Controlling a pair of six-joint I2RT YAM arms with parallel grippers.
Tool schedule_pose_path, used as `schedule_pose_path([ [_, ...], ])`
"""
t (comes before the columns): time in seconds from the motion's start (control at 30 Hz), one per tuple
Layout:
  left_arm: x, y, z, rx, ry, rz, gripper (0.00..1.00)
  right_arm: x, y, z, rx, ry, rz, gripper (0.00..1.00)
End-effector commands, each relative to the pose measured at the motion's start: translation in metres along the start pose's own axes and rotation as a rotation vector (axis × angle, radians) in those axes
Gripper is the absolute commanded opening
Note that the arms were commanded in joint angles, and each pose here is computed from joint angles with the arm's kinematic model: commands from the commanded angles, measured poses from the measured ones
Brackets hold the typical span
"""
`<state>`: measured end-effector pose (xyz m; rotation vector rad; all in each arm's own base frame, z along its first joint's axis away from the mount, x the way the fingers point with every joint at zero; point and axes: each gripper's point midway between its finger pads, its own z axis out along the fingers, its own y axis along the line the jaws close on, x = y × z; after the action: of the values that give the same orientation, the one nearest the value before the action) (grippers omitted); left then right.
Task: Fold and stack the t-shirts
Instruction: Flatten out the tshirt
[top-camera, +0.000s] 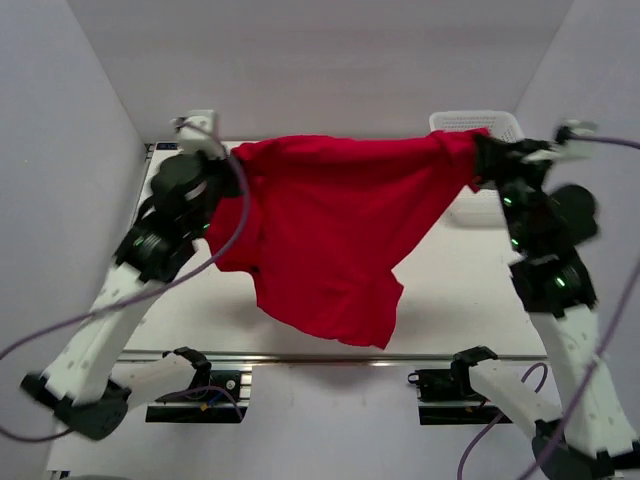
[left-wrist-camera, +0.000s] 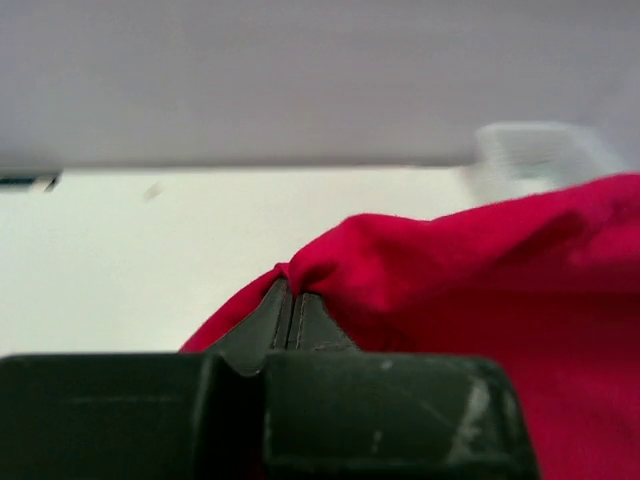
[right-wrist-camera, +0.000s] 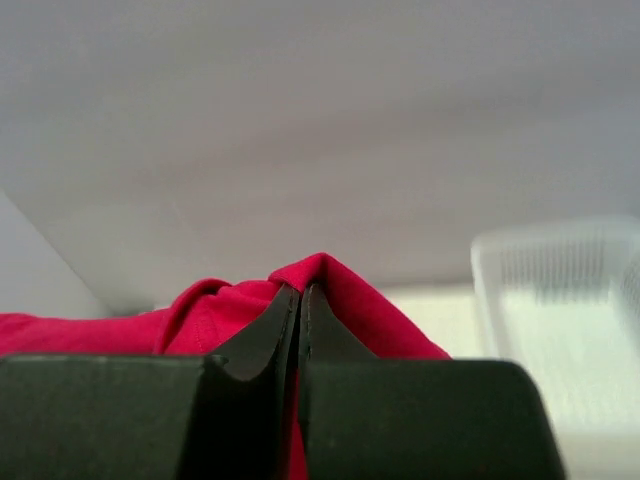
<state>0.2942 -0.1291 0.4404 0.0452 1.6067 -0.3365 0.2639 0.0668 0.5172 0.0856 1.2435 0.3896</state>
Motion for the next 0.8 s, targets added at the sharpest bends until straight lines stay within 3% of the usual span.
schedule_pose_path([
  [0.0, 0.064, 0.052, 0.055, -0.347, 0.158, 0.102, 0.0, 0.146, -0.04, 0.032, 0.189, 0.363, 0.075, 0.0],
  [0.07, 0.091, 0.065, 0.084, -0.397, 0.201, 0.139, 0.0, 0.205, -0.051, 0.029, 0.235, 0.515, 0.092, 0.0],
  [0.1, 0.129, 0.075, 0.106, -0.445, 0.29, 0.173, 0.0, 0.255, -0.061, 0.03, 0.291, 0.643, 0.113, 0.0],
  [0.13, 0.146, 0.084, 0.117, -0.47, 0.331, 0.189, 0.01, 0.275, -0.065, 0.028, 0.308, 0.7, 0.118, 0.02],
  [0.17, 0.165, 0.095, 0.125, -0.508, 0.371, 0.188, 0.11, 0.287, -0.065, 0.028, 0.315, 0.735, 0.121, 0.13],
  [0.2, 0.176, 0.111, 0.133, -0.56, 0.397, 0.178, 0.28, 0.332, -0.077, 0.02, 0.355, 0.87, 0.1, 0.27],
  [0.23, 0.184, 0.117, 0.141, -0.583, 0.432, 0.178, 0.78, 0.342, -0.078, 0.02, 0.353, 0.906, 0.093, 0.42],
  [0.27, 0.212, 0.126, 0.151, -0.624, 0.495, 0.175, 1.0, 0.346, -0.078, 0.033, 0.345, 0.918, 0.075, 0.49],
  [0.3, 0.22, 0.129, 0.155, -0.634, 0.528, 0.168, 1.0, 0.362, -0.085, 0.023, 0.375, 0.999, 0.048, 0.52],
  [0.33, 0.212, 0.129, 0.164, -0.628, 0.529, 0.154, 1.0, 0.359, -0.087, 0.031, 0.384, 0.994, 0.013, 0.53],
  [0.47, 0.223, 0.116, 0.175, -0.546, 0.574, 0.125, 1.0, 0.351, -0.084, 0.04, 0.323, 0.986, -0.049, 0.79],
  [0.57, 0.235, 0.099, 0.168, -0.445, 0.61, 0.111, 1.0, 0.356, -0.079, 0.032, 0.259, 1.005, -0.072, 0.9],
  [0.67, 0.254, 0.081, 0.148, -0.336, 0.651, 0.064, 1.0, 0.368, -0.075, 0.019, 0.179, 1.038, -0.105, 0.9],
  [0.7, 0.276, 0.079, 0.134, -0.313, 0.697, 0.045, 1.0, 0.374, -0.076, 0.01, 0.158, 1.065, -0.123, 0.9],
  [0.73, 0.286, 0.063, 0.127, -0.215, 0.725, 0.004, 1.0, 0.377, -0.071, 0.007, 0.109, 1.079, -0.124, 0.9],
  [0.77, 0.279, 0.052, 0.127, -0.158, 0.676, -0.036, 1.0, 0.381, -0.069, 0.004, 0.087, 1.092, -0.143, 0.9],
])
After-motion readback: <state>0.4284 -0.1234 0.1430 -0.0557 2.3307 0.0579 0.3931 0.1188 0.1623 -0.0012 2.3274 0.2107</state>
